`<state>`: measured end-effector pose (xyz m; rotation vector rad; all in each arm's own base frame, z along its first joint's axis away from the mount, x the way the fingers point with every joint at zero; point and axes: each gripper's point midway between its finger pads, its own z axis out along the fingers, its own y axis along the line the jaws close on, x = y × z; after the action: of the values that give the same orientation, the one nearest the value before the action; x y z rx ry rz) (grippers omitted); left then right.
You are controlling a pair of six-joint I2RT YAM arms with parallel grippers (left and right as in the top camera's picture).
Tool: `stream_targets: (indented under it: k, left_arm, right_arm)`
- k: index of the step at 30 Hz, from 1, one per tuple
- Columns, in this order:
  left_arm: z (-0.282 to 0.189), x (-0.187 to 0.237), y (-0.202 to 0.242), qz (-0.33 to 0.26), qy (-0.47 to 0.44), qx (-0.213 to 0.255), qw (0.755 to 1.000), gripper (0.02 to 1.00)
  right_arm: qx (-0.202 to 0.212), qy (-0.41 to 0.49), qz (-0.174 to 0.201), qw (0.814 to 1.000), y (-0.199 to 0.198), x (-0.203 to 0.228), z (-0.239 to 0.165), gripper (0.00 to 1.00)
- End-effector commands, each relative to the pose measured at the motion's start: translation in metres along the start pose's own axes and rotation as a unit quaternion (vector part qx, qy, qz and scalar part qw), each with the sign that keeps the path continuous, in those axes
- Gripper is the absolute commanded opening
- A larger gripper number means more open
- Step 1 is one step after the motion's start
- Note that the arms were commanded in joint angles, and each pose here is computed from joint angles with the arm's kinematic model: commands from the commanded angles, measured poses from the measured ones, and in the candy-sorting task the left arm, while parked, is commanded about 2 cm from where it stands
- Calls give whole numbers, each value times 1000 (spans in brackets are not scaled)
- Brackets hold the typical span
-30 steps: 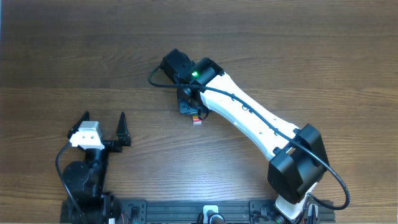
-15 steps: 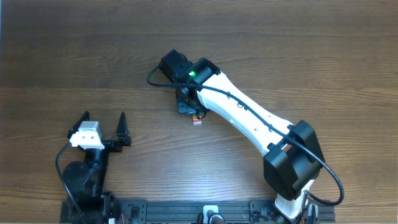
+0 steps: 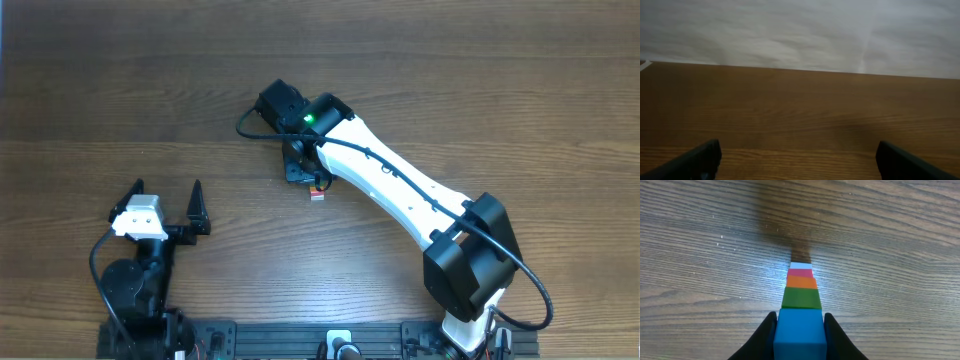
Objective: Stack Cubes
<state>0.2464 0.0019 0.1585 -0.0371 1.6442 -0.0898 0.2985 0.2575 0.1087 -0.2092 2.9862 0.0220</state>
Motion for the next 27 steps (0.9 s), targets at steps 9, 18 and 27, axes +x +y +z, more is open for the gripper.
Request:
stream_targets:
  k: [9,18,27]
  left_arm:
    - [0,1,0,7,-1,2,1000,1000]
    - [0,1,0,7,-1,2,1000,1000]
    - [0,1,0,7,-1,2,1000,1000]
  right_arm:
    - [-1,4,-2,1000,7,-3,7,577]
    - [-1,3,-2,1000,7,-3,7,993]
    - [-29,-46,-4,999,1,-34,-30,993]
